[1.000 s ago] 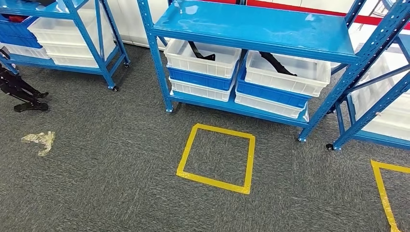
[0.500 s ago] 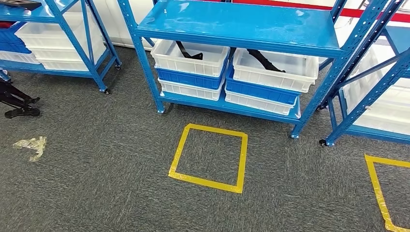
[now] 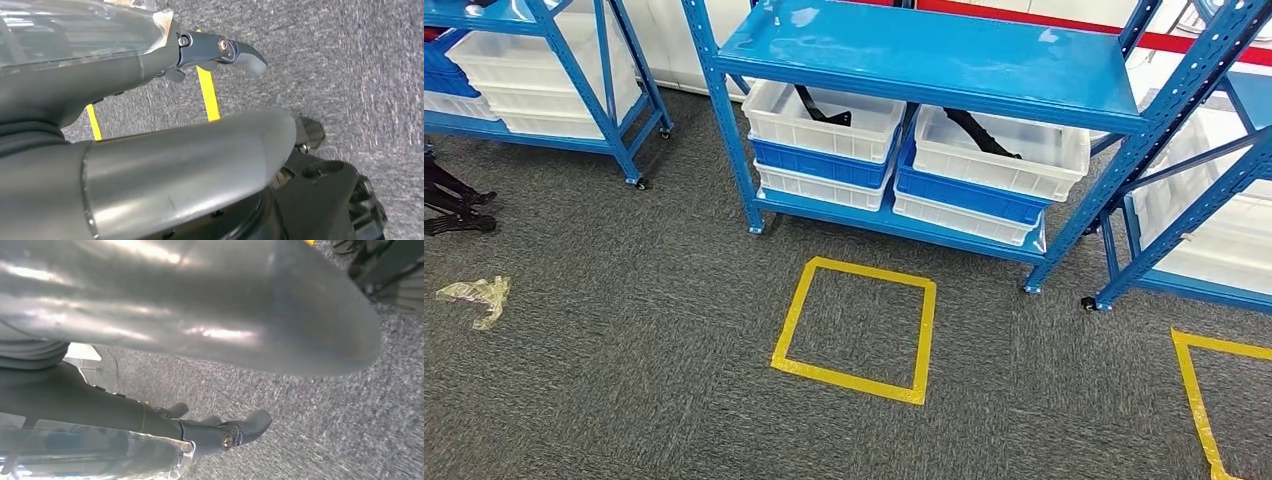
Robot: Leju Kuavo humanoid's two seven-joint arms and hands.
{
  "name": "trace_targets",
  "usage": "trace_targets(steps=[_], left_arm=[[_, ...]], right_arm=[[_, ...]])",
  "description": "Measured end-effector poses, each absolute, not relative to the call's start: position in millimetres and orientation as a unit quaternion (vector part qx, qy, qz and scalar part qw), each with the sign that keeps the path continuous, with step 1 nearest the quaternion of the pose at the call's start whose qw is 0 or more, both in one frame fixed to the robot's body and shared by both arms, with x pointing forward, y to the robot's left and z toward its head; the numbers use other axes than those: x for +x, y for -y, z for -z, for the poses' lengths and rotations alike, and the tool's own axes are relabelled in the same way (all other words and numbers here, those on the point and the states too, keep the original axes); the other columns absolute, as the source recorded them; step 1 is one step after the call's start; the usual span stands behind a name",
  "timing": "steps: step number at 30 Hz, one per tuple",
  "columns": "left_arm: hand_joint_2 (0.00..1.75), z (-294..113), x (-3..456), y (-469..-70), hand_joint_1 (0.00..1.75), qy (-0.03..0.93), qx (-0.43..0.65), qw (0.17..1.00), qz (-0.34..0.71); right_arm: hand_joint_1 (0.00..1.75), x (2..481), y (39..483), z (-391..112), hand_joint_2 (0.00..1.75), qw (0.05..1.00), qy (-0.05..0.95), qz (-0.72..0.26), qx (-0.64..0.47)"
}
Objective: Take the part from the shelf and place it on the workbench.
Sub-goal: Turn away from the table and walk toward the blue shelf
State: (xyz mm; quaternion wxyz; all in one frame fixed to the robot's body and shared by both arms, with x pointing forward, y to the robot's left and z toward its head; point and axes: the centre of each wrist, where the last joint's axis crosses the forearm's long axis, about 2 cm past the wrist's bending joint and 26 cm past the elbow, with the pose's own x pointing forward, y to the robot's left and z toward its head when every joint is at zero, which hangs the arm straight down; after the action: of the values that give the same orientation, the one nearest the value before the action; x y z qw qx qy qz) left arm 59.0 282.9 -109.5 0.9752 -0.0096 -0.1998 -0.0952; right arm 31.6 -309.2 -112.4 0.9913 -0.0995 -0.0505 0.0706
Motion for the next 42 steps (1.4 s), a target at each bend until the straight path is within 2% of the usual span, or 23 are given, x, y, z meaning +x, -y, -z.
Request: trace_targets(steps=[42], left_arm=[[0.00,109.5,59.2,-282.0,0.00,0.191,-0.007,0.978,0.088]], right_arm=[[0.00,30.5,313.0,112.3,0.00,0.990,0.050,-0.073,-0.107]])
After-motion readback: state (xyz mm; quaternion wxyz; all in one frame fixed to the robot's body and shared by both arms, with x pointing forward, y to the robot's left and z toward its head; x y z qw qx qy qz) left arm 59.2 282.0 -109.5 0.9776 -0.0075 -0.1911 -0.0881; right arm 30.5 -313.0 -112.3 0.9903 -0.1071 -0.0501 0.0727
